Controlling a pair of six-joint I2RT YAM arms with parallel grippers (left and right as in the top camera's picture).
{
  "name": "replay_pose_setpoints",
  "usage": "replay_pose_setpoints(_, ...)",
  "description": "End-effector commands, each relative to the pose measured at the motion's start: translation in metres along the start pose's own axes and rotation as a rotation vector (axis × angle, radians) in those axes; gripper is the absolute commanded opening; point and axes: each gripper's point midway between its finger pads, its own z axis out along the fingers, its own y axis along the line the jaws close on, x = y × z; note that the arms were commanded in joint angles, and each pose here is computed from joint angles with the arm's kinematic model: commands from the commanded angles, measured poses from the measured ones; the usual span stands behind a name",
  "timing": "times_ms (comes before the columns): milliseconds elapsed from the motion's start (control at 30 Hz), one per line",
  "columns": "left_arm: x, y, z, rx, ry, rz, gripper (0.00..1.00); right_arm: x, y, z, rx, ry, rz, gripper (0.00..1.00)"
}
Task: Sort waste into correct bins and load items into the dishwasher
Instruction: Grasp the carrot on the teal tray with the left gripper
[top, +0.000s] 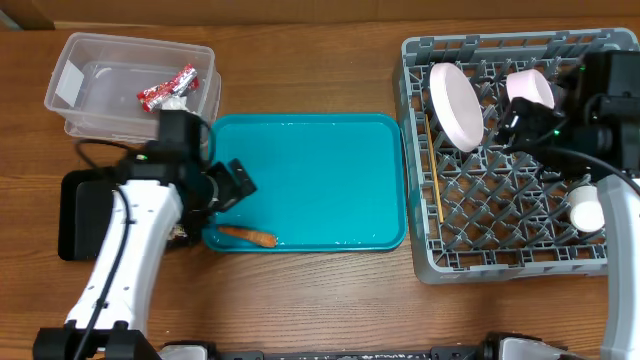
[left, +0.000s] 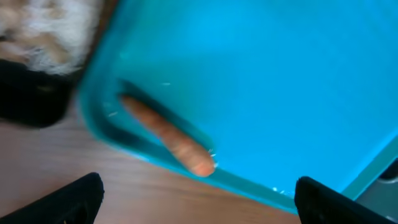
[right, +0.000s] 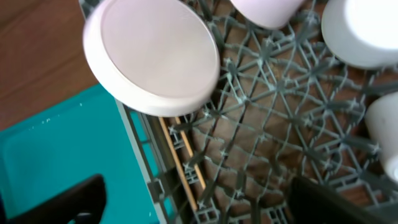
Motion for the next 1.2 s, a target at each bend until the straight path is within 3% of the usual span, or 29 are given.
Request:
replay_pose_setpoints(0, 0.015, -0.015, 0.015, 0.032, 0.015, -0.006, 1.0, 0.002, 0.0, -0.002, -0.037, 0.02, 0.0, 0.99)
replay_pose_setpoints(233, 0.03, -0.03, 0.042, 0.028, 0.032, 0.022, 1.0, 0.003, 0.0, -0.002, -0.036, 0.024, -0.019, 0.99)
replay_pose_setpoints(667, 0.044, -0.006, 0.076, -0.12, 0.142, -0.123, 1.0, 0.003, 0.0, -0.002, -0.035, 0.025, -0.02, 0.99)
replay_pose_setpoints(1167, 0.054, 0.014, 0.109, -0.234, 0.217, -0.151, 1.0, 0.005, -0.001, -0.002, -0.033, 0.031, -0.022, 0.99)
